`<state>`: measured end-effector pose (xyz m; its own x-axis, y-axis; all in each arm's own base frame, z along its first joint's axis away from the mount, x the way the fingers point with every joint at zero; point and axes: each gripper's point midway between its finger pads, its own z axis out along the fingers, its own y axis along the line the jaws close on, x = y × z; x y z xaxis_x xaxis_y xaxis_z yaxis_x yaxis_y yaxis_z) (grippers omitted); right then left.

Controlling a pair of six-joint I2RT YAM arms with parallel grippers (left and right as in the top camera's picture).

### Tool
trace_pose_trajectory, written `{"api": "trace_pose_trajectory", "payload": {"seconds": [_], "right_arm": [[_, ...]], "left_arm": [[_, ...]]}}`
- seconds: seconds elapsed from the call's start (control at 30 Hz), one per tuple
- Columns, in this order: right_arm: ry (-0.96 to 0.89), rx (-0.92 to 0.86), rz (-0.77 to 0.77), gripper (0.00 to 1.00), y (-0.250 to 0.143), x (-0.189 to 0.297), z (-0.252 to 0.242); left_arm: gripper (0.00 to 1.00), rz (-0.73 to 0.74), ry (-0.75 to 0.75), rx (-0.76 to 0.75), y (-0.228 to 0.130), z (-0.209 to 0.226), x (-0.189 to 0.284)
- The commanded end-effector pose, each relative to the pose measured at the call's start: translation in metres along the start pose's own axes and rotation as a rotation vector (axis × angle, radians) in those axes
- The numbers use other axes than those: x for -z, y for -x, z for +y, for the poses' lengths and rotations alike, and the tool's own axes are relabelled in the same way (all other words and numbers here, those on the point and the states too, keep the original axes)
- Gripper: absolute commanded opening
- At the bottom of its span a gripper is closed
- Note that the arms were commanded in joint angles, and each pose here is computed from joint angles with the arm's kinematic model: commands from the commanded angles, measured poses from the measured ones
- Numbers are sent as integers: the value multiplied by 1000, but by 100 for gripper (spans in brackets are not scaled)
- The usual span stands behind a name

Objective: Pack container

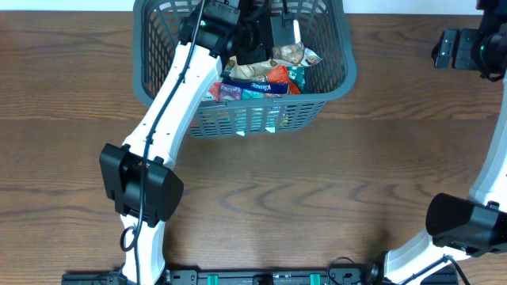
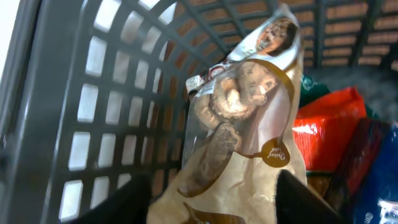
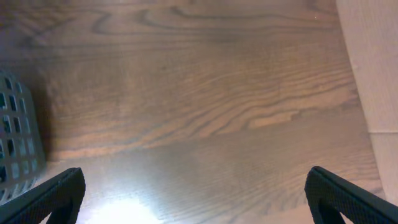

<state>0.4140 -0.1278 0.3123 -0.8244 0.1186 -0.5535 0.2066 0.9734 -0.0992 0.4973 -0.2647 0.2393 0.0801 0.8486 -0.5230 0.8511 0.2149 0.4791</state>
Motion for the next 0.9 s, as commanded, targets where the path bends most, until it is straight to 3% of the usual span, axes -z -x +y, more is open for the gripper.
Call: {"api": "trace_pose_trajectory", "payload": {"seconds": [0.0, 0.2, 0.27, 0.37, 0.6, 0.7, 0.87], "right_arm": [[1, 7, -40, 99, 9, 1, -1], [173, 32, -169, 98, 38, 7, 28], [200, 30, -219, 96, 50, 10, 33], [198, 15, -274, 95, 64, 17, 34], [132, -5, -337, 96, 78, 33, 21], [65, -13, -335, 99, 79, 34, 11], [19, 16, -276, 99, 66, 32, 23]], "left_arm": [[58, -8, 71, 215, -2, 20, 30], [69, 66, 259, 549, -37, 56, 101], [92, 81, 281, 613, -50, 58, 127], [99, 94, 325, 680, -65, 59, 171], [99, 86, 481, 949, -103, 57, 268], [99, 153, 567, 1091, -136, 48, 301], [99, 281, 562, 1190, -170, 22, 319]]}}
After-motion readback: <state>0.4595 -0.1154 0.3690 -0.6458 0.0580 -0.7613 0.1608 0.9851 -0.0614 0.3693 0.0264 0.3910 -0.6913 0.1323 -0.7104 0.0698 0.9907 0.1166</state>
